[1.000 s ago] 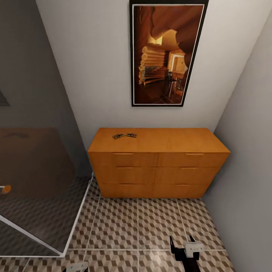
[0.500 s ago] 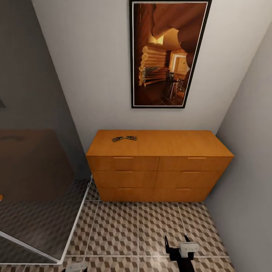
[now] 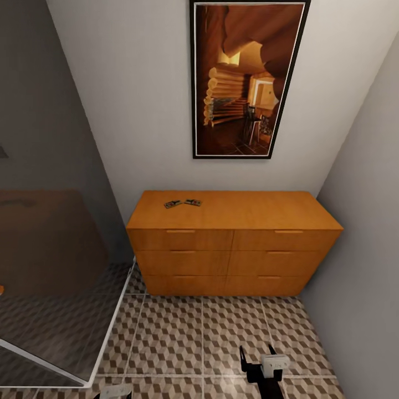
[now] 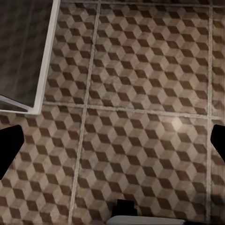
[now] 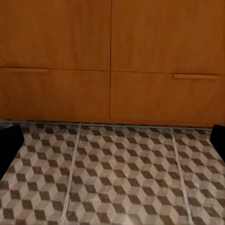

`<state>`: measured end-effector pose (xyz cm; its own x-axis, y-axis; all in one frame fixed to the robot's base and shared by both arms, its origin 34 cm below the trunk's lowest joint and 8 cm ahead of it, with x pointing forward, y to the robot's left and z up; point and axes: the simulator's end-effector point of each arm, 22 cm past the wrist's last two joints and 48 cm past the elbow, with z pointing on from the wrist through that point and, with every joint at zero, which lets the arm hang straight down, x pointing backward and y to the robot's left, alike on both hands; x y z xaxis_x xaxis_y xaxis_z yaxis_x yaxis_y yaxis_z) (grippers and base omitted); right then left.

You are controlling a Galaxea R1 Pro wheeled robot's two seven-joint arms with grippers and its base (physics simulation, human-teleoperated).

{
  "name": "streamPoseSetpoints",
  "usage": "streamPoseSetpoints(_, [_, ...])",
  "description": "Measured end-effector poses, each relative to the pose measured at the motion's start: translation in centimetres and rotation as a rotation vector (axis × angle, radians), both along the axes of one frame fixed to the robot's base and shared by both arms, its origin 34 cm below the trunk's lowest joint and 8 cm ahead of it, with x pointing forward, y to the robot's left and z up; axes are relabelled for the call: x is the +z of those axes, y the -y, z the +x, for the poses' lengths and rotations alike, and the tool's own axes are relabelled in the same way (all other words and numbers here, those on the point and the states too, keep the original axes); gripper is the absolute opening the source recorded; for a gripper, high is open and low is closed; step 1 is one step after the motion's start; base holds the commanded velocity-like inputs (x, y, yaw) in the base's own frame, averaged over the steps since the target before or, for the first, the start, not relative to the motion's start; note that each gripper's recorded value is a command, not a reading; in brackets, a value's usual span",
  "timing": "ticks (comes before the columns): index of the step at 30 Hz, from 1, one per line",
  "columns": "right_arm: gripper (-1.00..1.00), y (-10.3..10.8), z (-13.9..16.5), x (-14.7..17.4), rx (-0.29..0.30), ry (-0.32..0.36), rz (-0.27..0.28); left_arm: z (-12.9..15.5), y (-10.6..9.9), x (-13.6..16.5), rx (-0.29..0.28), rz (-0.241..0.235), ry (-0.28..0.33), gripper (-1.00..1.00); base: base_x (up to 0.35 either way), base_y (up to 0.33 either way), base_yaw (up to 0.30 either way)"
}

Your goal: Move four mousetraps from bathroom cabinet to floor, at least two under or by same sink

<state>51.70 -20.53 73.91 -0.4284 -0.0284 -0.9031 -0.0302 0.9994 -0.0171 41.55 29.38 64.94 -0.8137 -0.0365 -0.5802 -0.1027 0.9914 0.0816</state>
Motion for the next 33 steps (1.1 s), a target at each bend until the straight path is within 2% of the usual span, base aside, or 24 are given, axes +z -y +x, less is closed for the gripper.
streamPoseSetpoints(8, [1.0,0.4,0.8,0.0,0.024,-0.007,-0.02,0.9,2.2,0.0,-0.006,-0.031,-0.005,1.0,0.0,0.0,0.0])
streamPoseSetpoints(16, [1.0,2.7,1.9,0.2,0.024,-0.007,-0.055,2.1,2.0,0.1,-0.006,-0.033,-0.004,1.0,0.0,0.0,0.0])
streamPoseSetpoints(17, [1.0,4.0,2.6,-2.2,0.019,-0.175,-0.097,1.7,2.4,-1.0,-0.008,-0.05,-0.164,1.0,0.0,0.0,0.0])
streamPoseSetpoints(18, [1.0,3.6,4.2,-2.8,0.032,-0.33,-0.122,2.9,3.0,-0.7,-0.017,-0.072,-0.316,1.0,0.0,0.0,0.0])
streamPoseSetpoints(19, [1.0,2.8,8.7,0.7,0.038,-0.281,-0.114,9.1,3.2,2.6,-0.027,-0.077,-0.211,1.0,0.0,0.0,0.0])
streamPoseSetpoints(20, [1.0,1.2,14.4,7.7,0.049,-0.112,-0.081,17.1,3.4,8.5,-0.039,-0.078,-0.005,1.0,0.0,0.0,0.0])
streamPoseSetpoints(21, [1.0,0.3,17.4,13.1,0.067,-0.022,-0.068,18.8,3.3,10.2,-0.045,-0.076,0.044,1.0,0.0,0.0,0.0])
streamPoseSetpoints(26, [1.0,-0.9,18.2,15.1,0.122,-0.013,-0.05,19.3,3.1,10.7,-0.073,-0.061,0.054,1.0,0.0,0.0,0.0])
streamPoseSetpoints(33, [1.0,-1.2,18.3,15.4,0.134,-0.013,-0.047,19.4,2.2,10.8,-0.078,-0.043,0.057,1.0,0.0,0.0,0.0])
